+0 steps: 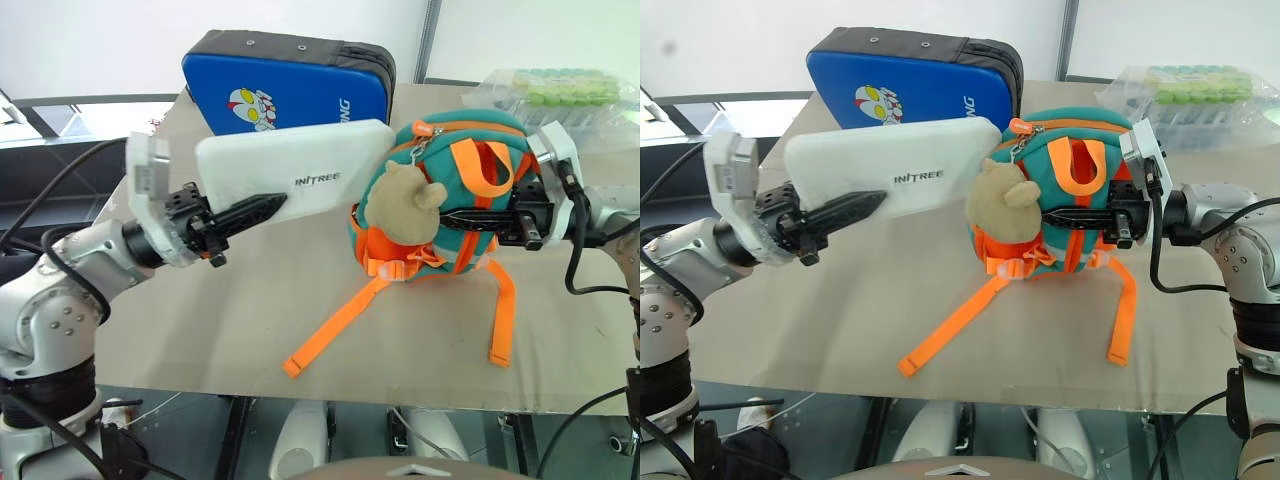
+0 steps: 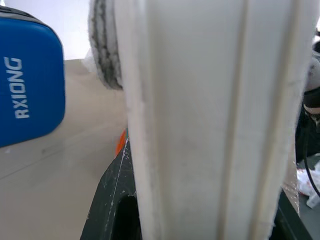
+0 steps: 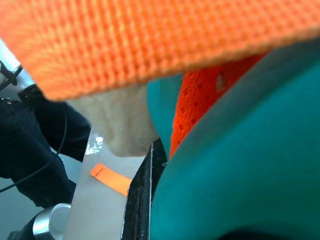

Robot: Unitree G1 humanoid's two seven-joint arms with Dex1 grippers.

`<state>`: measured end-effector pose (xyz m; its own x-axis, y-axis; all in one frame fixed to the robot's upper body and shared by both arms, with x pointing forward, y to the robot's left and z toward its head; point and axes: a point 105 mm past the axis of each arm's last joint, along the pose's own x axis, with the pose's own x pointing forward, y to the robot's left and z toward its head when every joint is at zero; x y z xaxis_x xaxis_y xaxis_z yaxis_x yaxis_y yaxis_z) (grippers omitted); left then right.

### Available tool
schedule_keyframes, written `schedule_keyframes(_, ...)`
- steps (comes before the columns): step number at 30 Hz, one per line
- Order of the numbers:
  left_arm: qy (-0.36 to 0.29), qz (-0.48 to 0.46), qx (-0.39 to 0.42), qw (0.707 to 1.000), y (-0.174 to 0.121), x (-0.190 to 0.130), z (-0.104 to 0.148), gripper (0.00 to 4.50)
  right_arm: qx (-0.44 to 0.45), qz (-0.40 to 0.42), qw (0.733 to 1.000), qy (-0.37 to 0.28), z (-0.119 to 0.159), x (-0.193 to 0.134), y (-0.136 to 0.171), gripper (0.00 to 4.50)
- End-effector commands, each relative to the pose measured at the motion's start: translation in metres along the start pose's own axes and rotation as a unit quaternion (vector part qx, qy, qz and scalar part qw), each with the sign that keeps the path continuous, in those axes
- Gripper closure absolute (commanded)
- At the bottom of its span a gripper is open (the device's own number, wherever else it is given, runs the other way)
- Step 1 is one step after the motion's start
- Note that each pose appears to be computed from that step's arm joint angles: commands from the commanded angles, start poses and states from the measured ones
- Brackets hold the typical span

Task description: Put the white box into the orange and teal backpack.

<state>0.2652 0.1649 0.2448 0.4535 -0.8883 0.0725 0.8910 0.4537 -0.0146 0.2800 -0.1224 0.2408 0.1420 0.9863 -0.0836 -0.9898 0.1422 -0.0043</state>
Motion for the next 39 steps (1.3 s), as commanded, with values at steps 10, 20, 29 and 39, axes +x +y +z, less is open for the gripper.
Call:
schedule_keyframes(10,0.056,-0.168,0.068,0.982,-0.029,0.028,0.001,3.40,-0.033,0.006,0.999,-0.012,0.019,0.001,0.017,4.48)
schedule_keyframes(20,0.096,-0.174,0.088,0.976,-0.032,0.099,-0.012,3.40,-0.030,0.054,0.998,-0.012,0.021,0.006,0.043,4.48)
schedule_keyframes(29,0.203,-0.160,0.141,0.956,-0.038,0.173,-0.071,3.40,-0.025,0.041,0.999,-0.024,0.018,0.008,0.045,4.48)
schedule_keyframes(39,0.043,-0.150,0.006,0.988,-0.017,0.112,-0.013,0.10,-0.025,-0.067,0.997,-0.013,0.002,0.000,0.017,4.50)
